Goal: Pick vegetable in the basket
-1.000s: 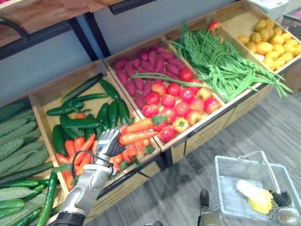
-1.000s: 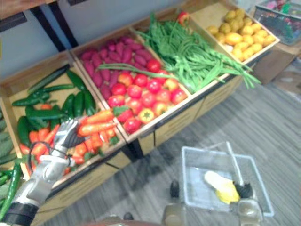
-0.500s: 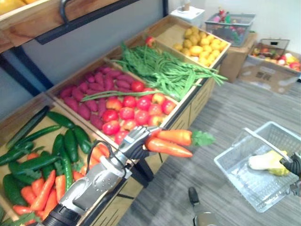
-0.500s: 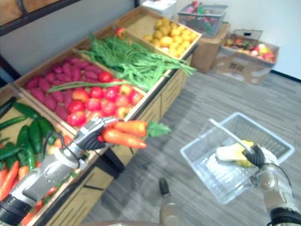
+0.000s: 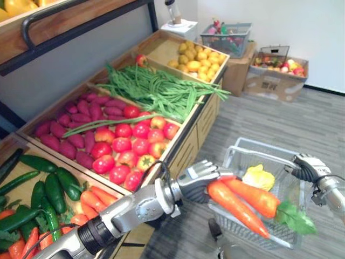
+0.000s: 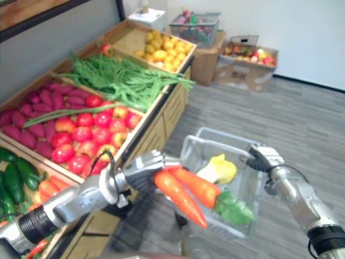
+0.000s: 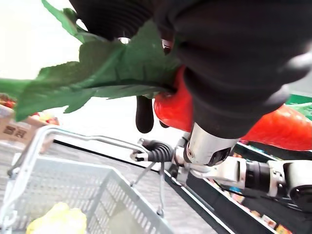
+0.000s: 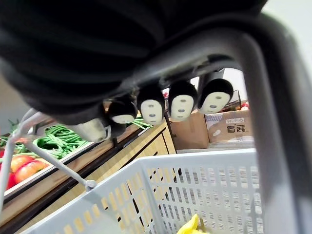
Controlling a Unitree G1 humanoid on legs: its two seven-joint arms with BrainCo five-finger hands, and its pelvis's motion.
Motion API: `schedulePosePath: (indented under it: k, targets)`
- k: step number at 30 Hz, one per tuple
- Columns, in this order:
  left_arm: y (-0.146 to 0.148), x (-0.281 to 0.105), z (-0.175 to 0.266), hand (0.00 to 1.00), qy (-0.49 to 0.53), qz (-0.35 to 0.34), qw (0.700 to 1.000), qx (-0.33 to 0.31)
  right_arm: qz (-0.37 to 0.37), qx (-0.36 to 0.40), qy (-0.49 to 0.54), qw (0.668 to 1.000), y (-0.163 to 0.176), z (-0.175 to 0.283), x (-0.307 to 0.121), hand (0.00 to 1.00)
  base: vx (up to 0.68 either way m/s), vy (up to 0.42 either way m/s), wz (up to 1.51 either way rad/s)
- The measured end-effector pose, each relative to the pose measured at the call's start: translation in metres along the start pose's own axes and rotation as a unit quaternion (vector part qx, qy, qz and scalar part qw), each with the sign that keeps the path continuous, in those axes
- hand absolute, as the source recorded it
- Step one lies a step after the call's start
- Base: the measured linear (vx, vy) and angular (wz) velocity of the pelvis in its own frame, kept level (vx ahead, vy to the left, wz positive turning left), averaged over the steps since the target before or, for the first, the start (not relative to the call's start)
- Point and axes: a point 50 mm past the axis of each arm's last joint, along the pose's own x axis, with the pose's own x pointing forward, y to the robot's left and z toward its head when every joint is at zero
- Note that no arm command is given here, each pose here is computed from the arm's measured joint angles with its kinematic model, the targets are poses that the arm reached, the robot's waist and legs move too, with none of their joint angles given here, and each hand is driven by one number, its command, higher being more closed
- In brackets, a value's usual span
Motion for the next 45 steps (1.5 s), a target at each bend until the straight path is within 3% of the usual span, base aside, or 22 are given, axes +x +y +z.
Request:
schedulePosePath:
  k: [9, 19, 20, 26, 32, 33, 45]
  targets:
    - [-0.023, 0.008, 0.0, 1.0, -0.008, -0.044, 0.998, -0.033, 0.002, -0.022, -0.051, 0.998, -0.015, 0.019, 0.003, 1.0, 0.02, -0.031, -0.1]
    - [-0.053, 0.017, -0.023, 1.0, 0.045, -0.074, 0.994, -0.063, -0.015, 0.035, -0.147, 0.988, -0.03, 0.064, 0.006, 1.0, 0.05, -0.023, -0.07]
    - [-0.071, 0.022, -0.043, 1.0, 0.1, -0.098, 0.989, -0.041, -0.004, 0.04, -0.185, 0.982, -0.035, 0.079, 0.006, 1.0, 0.09, -0.022, -0.12]
    - [-0.071, 0.031, -0.059, 1.0, 0.132, -0.086, 0.987, -0.041, -0.011, 0.041, -0.193, 0.98, -0.04, 0.083, 0.008, 1.0, 0.05, -0.01, -0.06]
    - [-0.062, 0.035, -0.094, 1.0, 0.226, -0.066, 0.972, 0.021, -0.001, 0.057, -0.223, 0.973, -0.042, 0.097, 0.006, 1.0, 0.02, -0.008, -0.03]
    - [-0.061, 0.032, -0.1, 0.0, 0.244, -0.059, 0.968, 0.021, 0.001, 0.067, -0.225, 0.972, -0.04, 0.098, 0.006, 1.0, 0.04, -0.019, 0.0]
    - [-0.051, 0.034, -0.123, 0.0, 0.319, -0.013, 0.947, 0.028, 0.02, 0.104, -0.235, 0.966, -0.037, 0.102, 0.006, 1.0, 0.04, 0.002, 0.0]
